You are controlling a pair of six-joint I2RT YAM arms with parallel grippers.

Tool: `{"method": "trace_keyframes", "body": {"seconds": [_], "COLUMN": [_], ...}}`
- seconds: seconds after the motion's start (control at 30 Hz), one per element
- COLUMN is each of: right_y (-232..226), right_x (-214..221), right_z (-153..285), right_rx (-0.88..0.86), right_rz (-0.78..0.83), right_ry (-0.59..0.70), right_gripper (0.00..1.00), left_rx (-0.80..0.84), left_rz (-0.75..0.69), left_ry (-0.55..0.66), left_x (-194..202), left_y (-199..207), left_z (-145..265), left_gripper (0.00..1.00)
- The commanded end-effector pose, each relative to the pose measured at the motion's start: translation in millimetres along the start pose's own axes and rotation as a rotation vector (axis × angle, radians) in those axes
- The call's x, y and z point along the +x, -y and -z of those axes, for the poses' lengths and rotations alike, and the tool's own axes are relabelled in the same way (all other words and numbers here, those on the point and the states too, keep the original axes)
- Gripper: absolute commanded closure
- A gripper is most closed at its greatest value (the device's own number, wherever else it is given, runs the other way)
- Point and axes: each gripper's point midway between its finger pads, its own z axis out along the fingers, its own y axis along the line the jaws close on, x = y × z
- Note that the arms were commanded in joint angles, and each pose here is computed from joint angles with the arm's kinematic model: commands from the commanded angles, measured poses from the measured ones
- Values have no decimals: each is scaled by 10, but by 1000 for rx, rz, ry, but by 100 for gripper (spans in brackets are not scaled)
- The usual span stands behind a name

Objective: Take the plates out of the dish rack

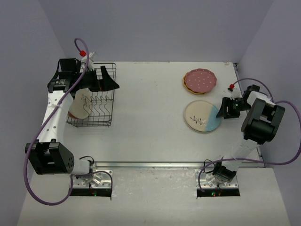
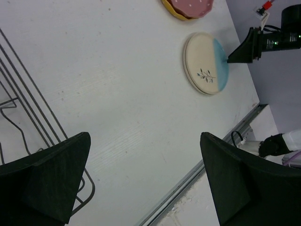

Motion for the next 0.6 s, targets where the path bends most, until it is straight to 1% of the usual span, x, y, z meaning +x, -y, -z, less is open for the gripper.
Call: {"method": "trace_keyframes", "body": {"seconds": [0.0, 0.03, 0.07, 0.1, 0.17, 0.23, 0.27, 0.33, 0.37, 0.43, 0.5, 0.53, 0.57], "right_y": [-108, -151, -154, -204, -313, -419, -513, -660, -749, -926, -1138, -1225, -1323], "right_x": [-120, -155, -166, -243, -395, -509, -571, -656, -689, -740, -771, -768, -758], "right_z": [123, 180, 191, 296, 498, 656, 751, 871, 898, 942, 993, 1004, 1017], "right_rx": [18, 14, 15, 23, 37, 50, 58, 71, 70, 73, 80, 76, 71], "right_rz": [71, 76, 78, 97, 141, 183, 215, 261, 286, 336, 385, 399, 413], "right_ry": [44, 60, 64, 97, 162, 212, 240, 278, 290, 310, 342, 353, 366], "right_gripper": [42, 41, 40, 35, 27, 13, 9, 3, 1, 1, 1, 1, 1], "left_rx": [-147, -288, -353, -440, -593, -683, -723, -781, -787, -772, -744, -731, -713], "left_rz": [-59, -68, -79, -97, -133, -134, -137, -107, -101, -104, -86, -87, -91], "left_ry": [95, 120, 125, 112, 112, 91, 59, 26, 4, -23, -73, -73, -98], "left_x": [-317, -401, -436, -436, -501, -496, -454, -412, -387, -379, -290, -290, -238], "left_y": [-138, -333, -420, -541, -763, -932, -1031, -1260, -1341, -1457, -1562, -1570, -1610], "left_z": [234, 344, 413, 511, 750, 961, 1029, 1216, 1268, 1321, 1378, 1394, 1394], "left_gripper": [0, 0, 0, 1, 7, 12, 15, 17, 19, 23, 26, 27, 28]}}
